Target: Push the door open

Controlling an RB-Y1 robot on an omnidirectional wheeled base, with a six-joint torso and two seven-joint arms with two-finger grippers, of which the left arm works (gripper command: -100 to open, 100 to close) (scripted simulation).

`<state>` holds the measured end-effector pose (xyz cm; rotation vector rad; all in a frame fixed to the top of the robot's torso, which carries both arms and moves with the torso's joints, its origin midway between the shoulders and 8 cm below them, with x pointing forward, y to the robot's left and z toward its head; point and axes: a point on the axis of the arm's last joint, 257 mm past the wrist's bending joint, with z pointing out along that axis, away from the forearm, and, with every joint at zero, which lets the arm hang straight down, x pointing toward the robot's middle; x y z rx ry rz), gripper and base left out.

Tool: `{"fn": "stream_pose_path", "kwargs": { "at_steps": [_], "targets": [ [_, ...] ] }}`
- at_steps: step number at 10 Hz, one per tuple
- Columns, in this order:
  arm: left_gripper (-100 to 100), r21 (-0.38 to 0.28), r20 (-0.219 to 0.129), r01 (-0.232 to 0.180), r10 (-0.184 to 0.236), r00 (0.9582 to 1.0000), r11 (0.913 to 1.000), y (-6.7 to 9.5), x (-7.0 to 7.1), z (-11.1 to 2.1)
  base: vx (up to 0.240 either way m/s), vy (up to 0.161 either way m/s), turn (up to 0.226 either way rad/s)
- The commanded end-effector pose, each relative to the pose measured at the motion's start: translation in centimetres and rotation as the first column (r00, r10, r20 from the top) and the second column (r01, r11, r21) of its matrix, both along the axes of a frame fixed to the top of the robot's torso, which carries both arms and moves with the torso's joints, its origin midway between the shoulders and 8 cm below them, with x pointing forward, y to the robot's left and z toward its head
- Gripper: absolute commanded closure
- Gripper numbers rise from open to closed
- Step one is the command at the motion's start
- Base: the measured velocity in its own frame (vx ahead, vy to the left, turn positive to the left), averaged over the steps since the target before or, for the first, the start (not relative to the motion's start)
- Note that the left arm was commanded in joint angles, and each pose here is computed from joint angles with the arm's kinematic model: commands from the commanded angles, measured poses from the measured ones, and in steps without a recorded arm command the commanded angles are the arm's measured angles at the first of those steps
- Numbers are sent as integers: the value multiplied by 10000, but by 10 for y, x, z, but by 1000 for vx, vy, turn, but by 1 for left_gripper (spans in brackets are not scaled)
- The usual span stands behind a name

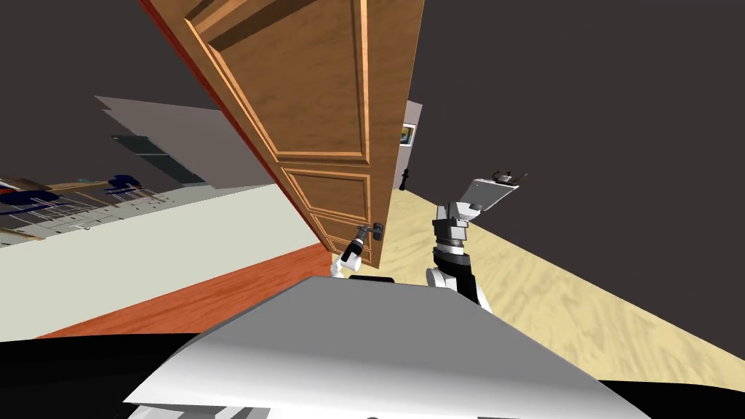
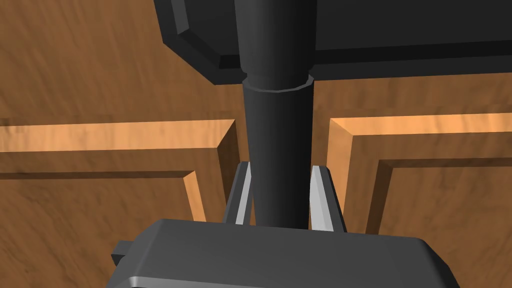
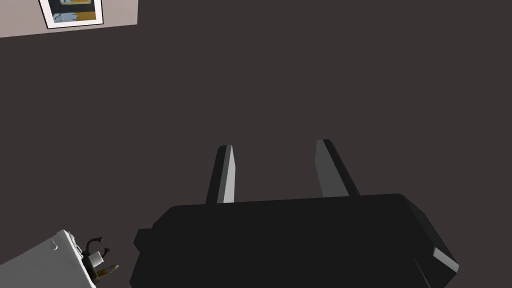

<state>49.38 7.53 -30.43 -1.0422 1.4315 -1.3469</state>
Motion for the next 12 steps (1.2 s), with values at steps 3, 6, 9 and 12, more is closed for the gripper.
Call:
{"fn": "stream_pose_path", "kwargs": {
  "at_steps": [3, 6, 9, 12],
  "targets": [
    [100, -48, 22, 102, -102, 9999, 9999, -9, -12, 1, 140, -113, 245],
    [100, -376, 29, 326, -325, 9995, 9988, -34, -24, 7, 129, -189, 254],
    [100, -192, 98, 88, -86, 9999, 9998, -15, -21, 4, 82, -93, 109],
    [100, 27, 86, -237, 237, 9997, 9997, 9, -15, 2, 144, -196, 108]
  ]
}}
